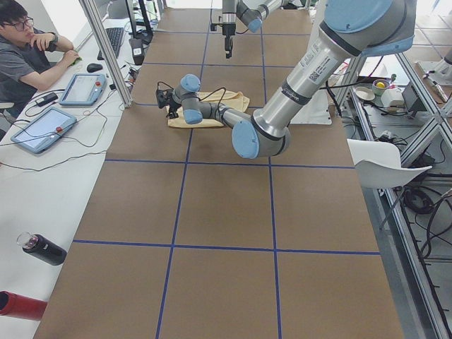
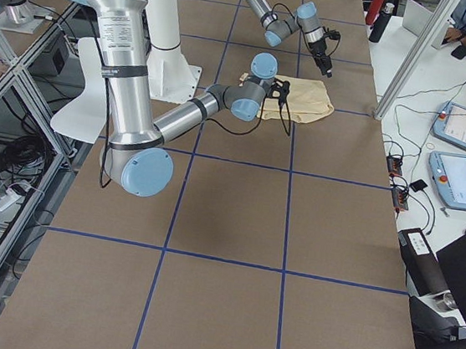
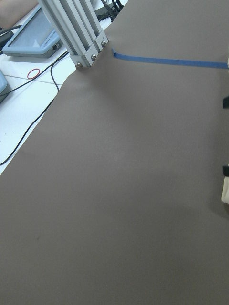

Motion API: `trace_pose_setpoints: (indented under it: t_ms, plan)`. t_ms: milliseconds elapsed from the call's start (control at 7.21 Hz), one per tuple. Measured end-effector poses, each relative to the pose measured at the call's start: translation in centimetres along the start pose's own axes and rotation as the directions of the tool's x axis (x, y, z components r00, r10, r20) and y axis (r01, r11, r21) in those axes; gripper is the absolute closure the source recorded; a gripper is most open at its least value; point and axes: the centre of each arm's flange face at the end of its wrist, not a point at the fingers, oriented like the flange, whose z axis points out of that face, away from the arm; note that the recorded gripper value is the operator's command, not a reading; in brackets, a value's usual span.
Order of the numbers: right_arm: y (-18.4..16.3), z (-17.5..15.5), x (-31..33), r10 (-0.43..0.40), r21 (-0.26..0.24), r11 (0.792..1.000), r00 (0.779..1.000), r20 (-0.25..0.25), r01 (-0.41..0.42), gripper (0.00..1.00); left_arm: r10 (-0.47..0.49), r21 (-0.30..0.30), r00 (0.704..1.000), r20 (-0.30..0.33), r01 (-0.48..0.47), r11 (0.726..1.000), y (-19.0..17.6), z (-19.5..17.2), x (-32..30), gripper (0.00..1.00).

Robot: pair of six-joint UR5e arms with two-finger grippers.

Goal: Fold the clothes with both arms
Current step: 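Release the shirt with the left gripper while the right gripper moves over the shirt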

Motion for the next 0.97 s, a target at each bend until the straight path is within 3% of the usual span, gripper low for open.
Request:
trace_pose_setpoints:
  t_ms: [139, 555, 693, 971]
  plan:
    - [0.7, 1.5, -0.6, -0.047, 0.034, 0.998, 0.999, -0.024, 0.048, 0.0, 0.012, -0.031, 1.0, -0.015, -0.013, 0.999, 0.3, -1.6, -1.1, 0.0]
    - [3.5, 7.4, -5.9, -0.134, 0.116, 0.981, 0.973, -0.187, 0.158, 0.01, 0.033, -0.123, 0.998, -0.06, -0.04, 0.992, 2.1, -9.1, -7.4, 0.0]
    - [4.8, 9.4, -8.2, -0.153, 0.135, 0.972, 0.953, -0.26, 0.193, 0.01, 0.034, -0.144, 0.997, -0.072, -0.044, 0.989, 2.7, -12.1, -9.3, 0.0]
    - [7.3, 12.8, -11.7, -0.282, 0.112, 0.929, 0.87, -0.404, 0.353, 0.01, 0.034, -0.164, 0.997, -0.074, -0.046, 0.985, 3.4, -15.7, -11.3, 0.0]
